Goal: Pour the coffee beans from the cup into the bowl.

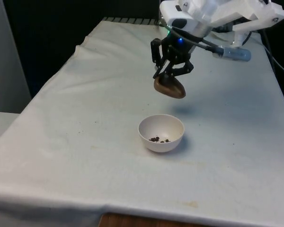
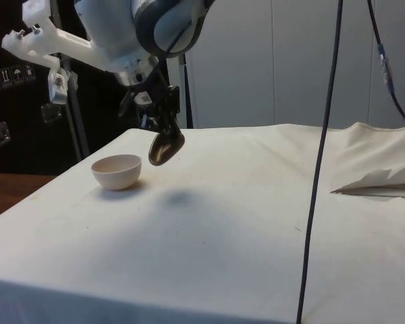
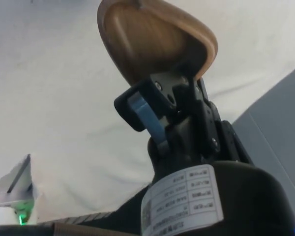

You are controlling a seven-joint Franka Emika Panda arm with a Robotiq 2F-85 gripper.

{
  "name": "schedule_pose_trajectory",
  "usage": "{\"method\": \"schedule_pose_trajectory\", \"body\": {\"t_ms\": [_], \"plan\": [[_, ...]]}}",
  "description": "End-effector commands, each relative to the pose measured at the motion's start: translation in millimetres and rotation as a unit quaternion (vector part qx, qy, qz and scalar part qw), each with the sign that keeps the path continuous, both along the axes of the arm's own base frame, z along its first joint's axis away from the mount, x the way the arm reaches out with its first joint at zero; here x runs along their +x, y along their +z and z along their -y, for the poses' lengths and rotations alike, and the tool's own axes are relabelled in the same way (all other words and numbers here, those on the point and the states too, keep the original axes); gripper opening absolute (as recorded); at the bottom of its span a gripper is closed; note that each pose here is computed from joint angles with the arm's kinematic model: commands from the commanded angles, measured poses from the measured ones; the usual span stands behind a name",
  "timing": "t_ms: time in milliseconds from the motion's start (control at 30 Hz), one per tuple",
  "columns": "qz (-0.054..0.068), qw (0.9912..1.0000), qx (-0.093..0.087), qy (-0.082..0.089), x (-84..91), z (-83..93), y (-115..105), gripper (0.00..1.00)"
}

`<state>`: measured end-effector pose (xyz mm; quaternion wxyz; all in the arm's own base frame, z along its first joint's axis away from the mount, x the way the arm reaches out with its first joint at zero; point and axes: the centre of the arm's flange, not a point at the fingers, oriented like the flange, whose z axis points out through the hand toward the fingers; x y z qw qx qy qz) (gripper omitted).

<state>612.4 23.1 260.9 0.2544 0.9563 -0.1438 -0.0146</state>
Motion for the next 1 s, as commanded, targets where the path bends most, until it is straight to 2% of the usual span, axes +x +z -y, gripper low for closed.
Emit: {"method": "schedule_pose_trajectory", "body": {"t_ms": [0, 33, 233, 300, 333, 367, 500, 600, 633, 667, 867, 900, 933, 967], "plan": [[0.002, 0.99998, 0.005, 0.003, -1.5, -0.1, -3, 0.0], [0.006, 0.99977, 0.018, 0.009, -4.0, -1.0, -6, 0.0], [0.005, 0.99917, 0.034, 0.022, -9.5, -2.3, -15, 0.0], [0.005, 0.999, 0.036, 0.026, -11.3, -1.5, -16, 0.0], [0.002, 0.99944, 0.027, 0.02, -8.4, -2.2, -16, 0.0], [0.005, 0.99897, 0.036, 0.027, -12.3, 0.0, -17, 0.0], [0.003, 0.99849, 0.042, 0.035, -16.8, -0.6, -22, 0.0], [0.004, 0.99777, 0.051, 0.043, -19.2, -1.2, -29, 0.0], [0.001, 0.99835, 0.042, 0.04, -19.2, -0.7, -29, 0.0], [0.005, 0.99757, 0.054, 0.044, -19.8, -0.8, -31, 0.0], [0.008, 0.99573, 0.073, 0.056, -22.7, -1.8, -38, 0.0], [0.006, 0.99643, 0.065, 0.054, -22.0, -1.1, -37, 0.0], [0.01, 0.99541, 0.076, 0.058, -22.9, -2.0, -39, 0.0], [0.011, 0.99478, 0.081, 0.061, -23.6, -2.2, -40, 0.0]]}}
